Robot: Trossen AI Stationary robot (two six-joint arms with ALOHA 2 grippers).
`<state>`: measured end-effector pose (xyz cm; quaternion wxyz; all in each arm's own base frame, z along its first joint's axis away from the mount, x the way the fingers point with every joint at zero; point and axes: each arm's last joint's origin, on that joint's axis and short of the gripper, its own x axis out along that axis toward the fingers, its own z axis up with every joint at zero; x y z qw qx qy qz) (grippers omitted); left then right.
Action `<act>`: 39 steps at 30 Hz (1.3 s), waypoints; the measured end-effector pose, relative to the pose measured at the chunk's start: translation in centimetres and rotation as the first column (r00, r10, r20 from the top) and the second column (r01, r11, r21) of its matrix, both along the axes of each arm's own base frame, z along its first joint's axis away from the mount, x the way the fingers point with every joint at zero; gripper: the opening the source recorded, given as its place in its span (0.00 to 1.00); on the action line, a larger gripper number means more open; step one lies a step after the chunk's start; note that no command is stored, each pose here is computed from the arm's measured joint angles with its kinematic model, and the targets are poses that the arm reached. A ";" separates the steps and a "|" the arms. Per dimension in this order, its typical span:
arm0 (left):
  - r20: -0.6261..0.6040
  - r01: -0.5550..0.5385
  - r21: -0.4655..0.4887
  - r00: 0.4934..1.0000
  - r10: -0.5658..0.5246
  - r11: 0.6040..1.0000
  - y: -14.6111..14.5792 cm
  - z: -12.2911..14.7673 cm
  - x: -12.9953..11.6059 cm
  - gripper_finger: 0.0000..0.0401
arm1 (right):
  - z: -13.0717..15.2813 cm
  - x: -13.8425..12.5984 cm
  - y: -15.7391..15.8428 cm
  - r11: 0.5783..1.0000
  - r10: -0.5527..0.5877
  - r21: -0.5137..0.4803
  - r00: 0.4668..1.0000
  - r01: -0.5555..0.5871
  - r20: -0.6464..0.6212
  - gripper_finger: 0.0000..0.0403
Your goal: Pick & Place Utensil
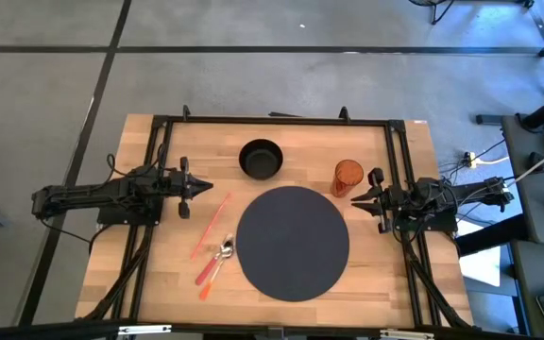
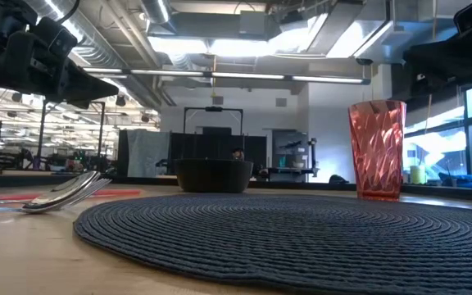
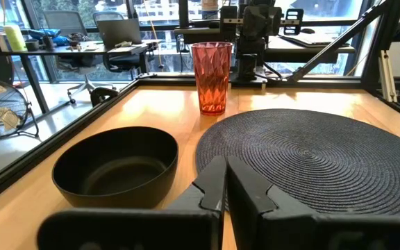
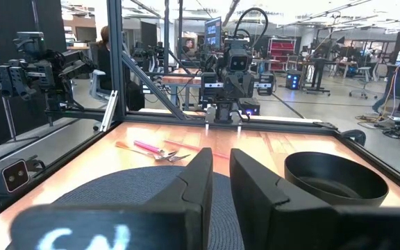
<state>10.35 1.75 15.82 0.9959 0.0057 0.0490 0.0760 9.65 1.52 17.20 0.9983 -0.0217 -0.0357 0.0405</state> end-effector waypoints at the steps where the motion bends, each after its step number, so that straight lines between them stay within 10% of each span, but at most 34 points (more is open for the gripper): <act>1: 0.000 0.000 0.000 1.000 0.000 1.000 0.0 0.0 0.0 0.02 | 0.0 0.0 0.0 1.000 0.000 0.000 1.000 0.000 0.000 0.13; 31: 0.000 0.000 0.000 1.000 0.000 1.000 0.0 0.0 0.0 0.02 | 0.0 0.0 0.0 0.998 -0.004 -0.064 1.000 0.005 0.006 0.13; 39: 0.056 -0.006 -0.120 0.998 0.013 0.993 0.0 0.4 0.0 0.02 | 0.0 0.0 0.0 0.999 0.004 0.052 1.000 -0.004 -0.003 0.13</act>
